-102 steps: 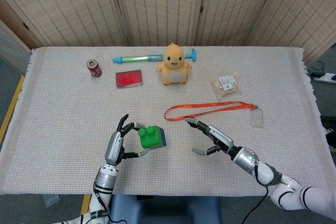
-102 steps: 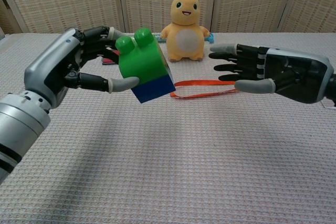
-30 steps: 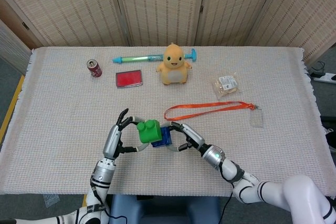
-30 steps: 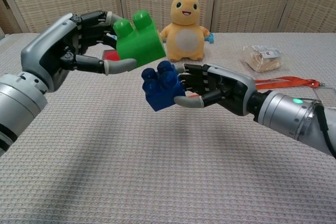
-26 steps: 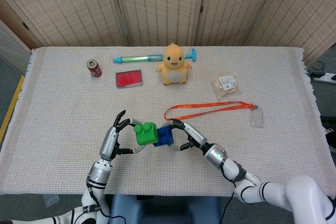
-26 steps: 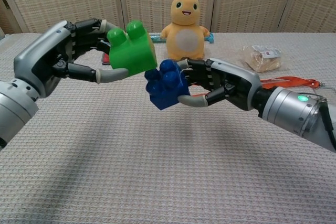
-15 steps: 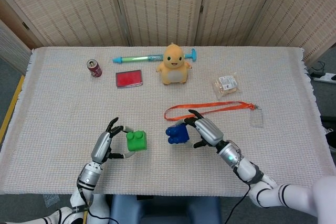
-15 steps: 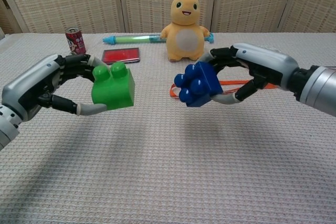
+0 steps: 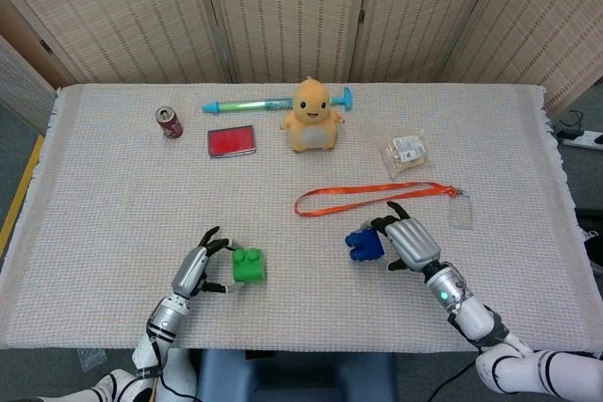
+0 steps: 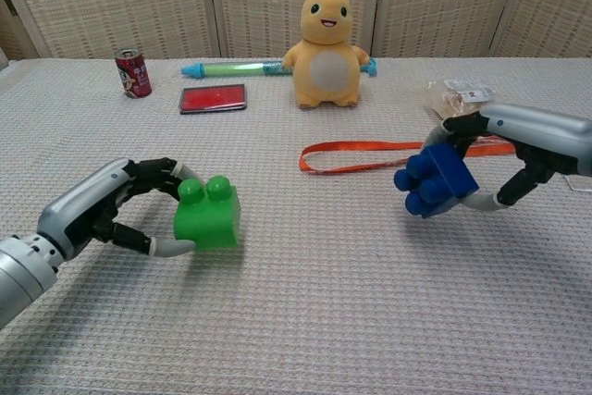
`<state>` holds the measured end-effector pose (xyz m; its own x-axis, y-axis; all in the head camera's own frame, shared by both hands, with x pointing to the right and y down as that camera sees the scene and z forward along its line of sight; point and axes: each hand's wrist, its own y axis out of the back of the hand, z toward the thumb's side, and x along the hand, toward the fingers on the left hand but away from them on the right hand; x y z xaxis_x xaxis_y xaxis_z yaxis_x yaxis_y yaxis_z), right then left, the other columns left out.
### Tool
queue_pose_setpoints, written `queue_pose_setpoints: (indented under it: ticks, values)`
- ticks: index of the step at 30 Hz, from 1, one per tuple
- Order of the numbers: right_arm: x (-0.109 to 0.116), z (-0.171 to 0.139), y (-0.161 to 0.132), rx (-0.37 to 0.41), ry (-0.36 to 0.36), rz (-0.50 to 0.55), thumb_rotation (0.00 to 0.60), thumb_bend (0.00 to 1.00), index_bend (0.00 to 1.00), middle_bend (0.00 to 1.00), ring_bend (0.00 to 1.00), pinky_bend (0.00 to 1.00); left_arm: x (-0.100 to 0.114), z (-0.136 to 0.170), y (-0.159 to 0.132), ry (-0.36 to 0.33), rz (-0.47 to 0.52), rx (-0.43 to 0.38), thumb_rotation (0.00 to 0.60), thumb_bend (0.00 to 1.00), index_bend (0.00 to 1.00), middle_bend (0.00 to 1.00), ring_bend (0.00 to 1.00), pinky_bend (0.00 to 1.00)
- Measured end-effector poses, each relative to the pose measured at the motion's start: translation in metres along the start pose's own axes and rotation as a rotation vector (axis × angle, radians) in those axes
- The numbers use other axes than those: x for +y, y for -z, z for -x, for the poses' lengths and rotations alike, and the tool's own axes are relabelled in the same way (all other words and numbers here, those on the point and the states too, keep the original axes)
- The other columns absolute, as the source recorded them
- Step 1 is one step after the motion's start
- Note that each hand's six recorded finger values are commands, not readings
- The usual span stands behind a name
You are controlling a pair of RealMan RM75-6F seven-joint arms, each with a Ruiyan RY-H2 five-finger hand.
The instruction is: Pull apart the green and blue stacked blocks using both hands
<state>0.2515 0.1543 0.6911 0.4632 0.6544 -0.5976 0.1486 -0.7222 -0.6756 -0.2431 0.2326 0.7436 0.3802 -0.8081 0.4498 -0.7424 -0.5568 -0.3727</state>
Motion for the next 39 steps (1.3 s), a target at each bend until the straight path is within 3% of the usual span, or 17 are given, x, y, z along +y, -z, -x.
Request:
queue_pose_setpoints:
  ticks: [1, 4, 6, 9, 17, 21, 26, 30, 33, 36, 39]
  values:
    - [0.0, 0.0, 0.0, 0.0, -0.006, 0.002, 0.6, 0.36, 0.51, 0.25, 0.23, 0.02, 0.0, -0.001, 0.0, 0.0, 0.003, -0.003, 0.6, 0.6, 0.62, 0.79, 0.28, 0.0]
    - [-0.001, -0.002, 0.001, -0.004, -0.038, 0.018, 0.6, 0.36, 0.08, 0.05, 0.08, 0.0, 0.0, -0.004, 0.0, 0.017, -0.003, -0.009, 0.6, 0.53, 0.36, 0.38, 0.08, 0.0]
    - [0.001, -0.003, 0.002, -0.006, -0.06, 0.026, 0.6, 0.36, 0.0, 0.0, 0.02, 0.0, 0.002, -0.007, 0.002, 0.034, -0.017, -0.005, 0.6, 0.48, 0.27, 0.22, 0.01, 0.0]
    - [0.008, -0.006, 0.0, -0.003, -0.068, 0.05, 0.6, 0.36, 0.0, 0.0, 0.0, 0.0, 0.007, -0.008, 0.0, 0.039, -0.026, -0.011, 0.6, 0.42, 0.22, 0.1, 0.0, 0.0]
    - [0.032, -0.026, -0.006, 0.03, -0.078, 0.091, 0.6, 0.36, 0.0, 0.0, 0.0, 0.0, 0.022, -0.011, -0.01, 0.054, -0.055, -0.045, 0.6, 0.32, 0.14, 0.0, 0.0, 0.0]
    - [0.052, -0.046, -0.004, 0.048, -0.024, 0.049, 0.6, 0.36, 0.0, 0.0, 0.0, 0.0, 0.038, -0.007, -0.019, 0.068, -0.115, -0.073, 0.6, 0.31, 0.12, 0.0, 0.0, 0.0]
    - [0.066, -0.073, 0.004, 0.002, 0.082, -0.094, 0.6, 0.36, 0.0, 0.0, 0.0, 0.0, 0.074, 0.01, -0.022, 0.113, -0.333, -0.068, 0.6, 0.32, 0.14, 0.0, 0.0, 0.0]
    - [0.075, -0.105, 0.017, -0.112, 0.221, -0.272, 0.6, 0.36, 0.0, 0.0, 0.0, 0.0, 0.106, 0.031, -0.02, 0.121, -0.556, -0.018, 0.6, 0.32, 0.13, 0.0, 0.0, 0.0]
    - [0.074, -0.136, 0.029, -0.238, 0.322, -0.354, 0.6, 0.36, 0.0, 0.0, 0.0, 0.0, 0.132, 0.054, -0.019, 0.074, -0.73, 0.033, 0.6, 0.32, 0.13, 0.0, 0.0, 0.0]
    - [0.06, -0.163, 0.04, -0.348, 0.372, -0.371, 0.6, 0.36, 0.0, 0.0, 0.0, 0.0, 0.159, 0.08, -0.02, -0.02, -0.862, 0.081, 0.6, 0.32, 0.13, 0.0, 0.0, 0.0]
    - [0.049, -0.17, 0.041, -0.369, 0.376, -0.387, 0.6, 0.36, 0.0, 0.0, 0.0, 0.0, 0.182, 0.111, -0.016, -0.124, -0.913, 0.15, 0.6, 0.32, 0.13, 0.0, 0.0, 0.0]
